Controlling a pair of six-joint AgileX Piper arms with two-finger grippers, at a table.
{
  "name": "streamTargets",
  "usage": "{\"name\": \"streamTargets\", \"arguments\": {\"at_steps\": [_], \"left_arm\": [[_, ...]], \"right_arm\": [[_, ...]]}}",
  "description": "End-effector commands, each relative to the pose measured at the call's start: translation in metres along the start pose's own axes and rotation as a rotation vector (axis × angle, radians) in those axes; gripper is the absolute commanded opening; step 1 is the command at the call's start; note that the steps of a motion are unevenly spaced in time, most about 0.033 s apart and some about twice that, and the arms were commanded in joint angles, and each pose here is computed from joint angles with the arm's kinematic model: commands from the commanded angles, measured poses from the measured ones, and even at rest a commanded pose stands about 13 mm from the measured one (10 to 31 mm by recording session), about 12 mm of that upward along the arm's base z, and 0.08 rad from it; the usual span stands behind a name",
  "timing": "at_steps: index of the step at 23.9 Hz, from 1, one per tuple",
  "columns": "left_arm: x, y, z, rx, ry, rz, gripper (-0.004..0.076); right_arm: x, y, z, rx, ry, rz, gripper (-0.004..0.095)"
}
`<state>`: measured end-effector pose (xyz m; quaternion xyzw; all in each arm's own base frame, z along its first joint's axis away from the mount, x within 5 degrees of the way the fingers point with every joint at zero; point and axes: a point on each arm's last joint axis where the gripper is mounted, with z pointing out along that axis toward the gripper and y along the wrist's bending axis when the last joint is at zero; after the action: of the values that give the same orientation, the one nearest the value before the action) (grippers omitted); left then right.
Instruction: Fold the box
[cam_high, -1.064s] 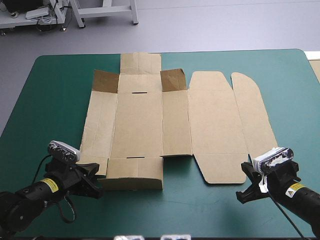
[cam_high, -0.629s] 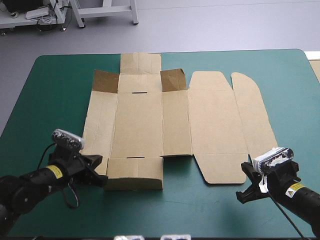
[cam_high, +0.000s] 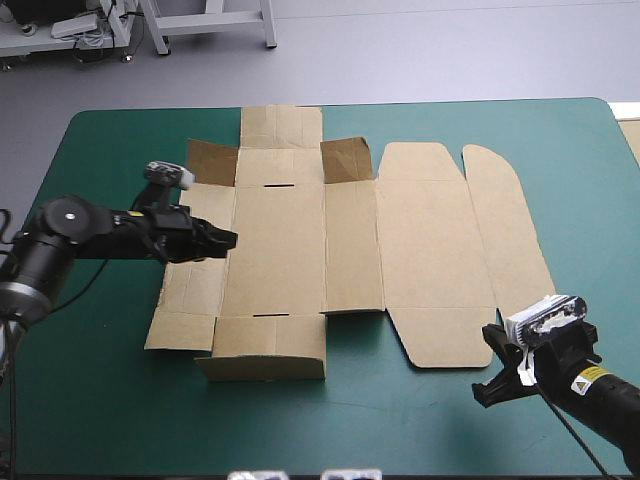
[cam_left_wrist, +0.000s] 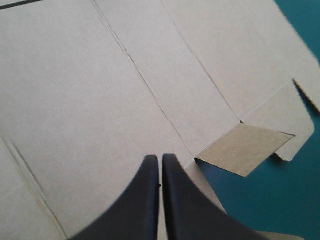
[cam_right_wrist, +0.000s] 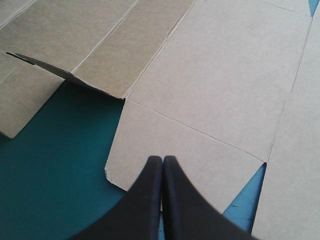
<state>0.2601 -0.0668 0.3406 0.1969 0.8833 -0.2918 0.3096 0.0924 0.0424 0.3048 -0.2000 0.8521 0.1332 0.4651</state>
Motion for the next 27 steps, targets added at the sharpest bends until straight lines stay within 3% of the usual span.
{"name": "streamTargets", "arguments": {"at_steps": [1, 6, 8, 10, 15, 17, 23, 27], "left_arm": [[-0.001, 0.021, -0.048, 0.072, -0.101, -0.066, 0.0016], [0.028, 0.08, -0.104, -0.152, -0.143, -0.281, 0.0018], [0.036, 0.092, -0.114, -0.198, -0.154, -0.368, 0.0077], [0.041, 0.099, -0.116, -0.225, -0.129, -0.425, 0.0158], [0.048, 0.111, -0.111, -0.25, -0.068, -0.472, 0.0458], [0.048, 0.115, -0.109, -0.231, -0.073, -0.488, 0.0532], [0.054, 0.136, -0.092, -0.179, -0.02, -0.549, 0.0538], [0.061, 0.151, -0.056, -0.085, 0.081, -0.559, 0.0538]], "right_arm": [[-0.012, -0.001, -0.004, 0.013, -0.077, 0.003, -0.0018], [-0.012, -0.001, -0.004, 0.016, -0.076, -0.005, -0.0018], [-0.012, -0.001, -0.004, 0.017, -0.073, -0.006, -0.0018], [-0.012, -0.001, -0.004, 0.018, -0.073, -0.008, -0.0018], [-0.012, -0.001, -0.004, 0.018, -0.073, -0.01, -0.0018], [-0.012, -0.001, -0.004, 0.019, -0.074, -0.009, -0.0018], [-0.012, -0.001, -0.004, 0.019, -0.074, -0.009, -0.0018], [-0.012, -0.001, -0.004, 0.02, -0.076, -0.009, -0.0018]]}}
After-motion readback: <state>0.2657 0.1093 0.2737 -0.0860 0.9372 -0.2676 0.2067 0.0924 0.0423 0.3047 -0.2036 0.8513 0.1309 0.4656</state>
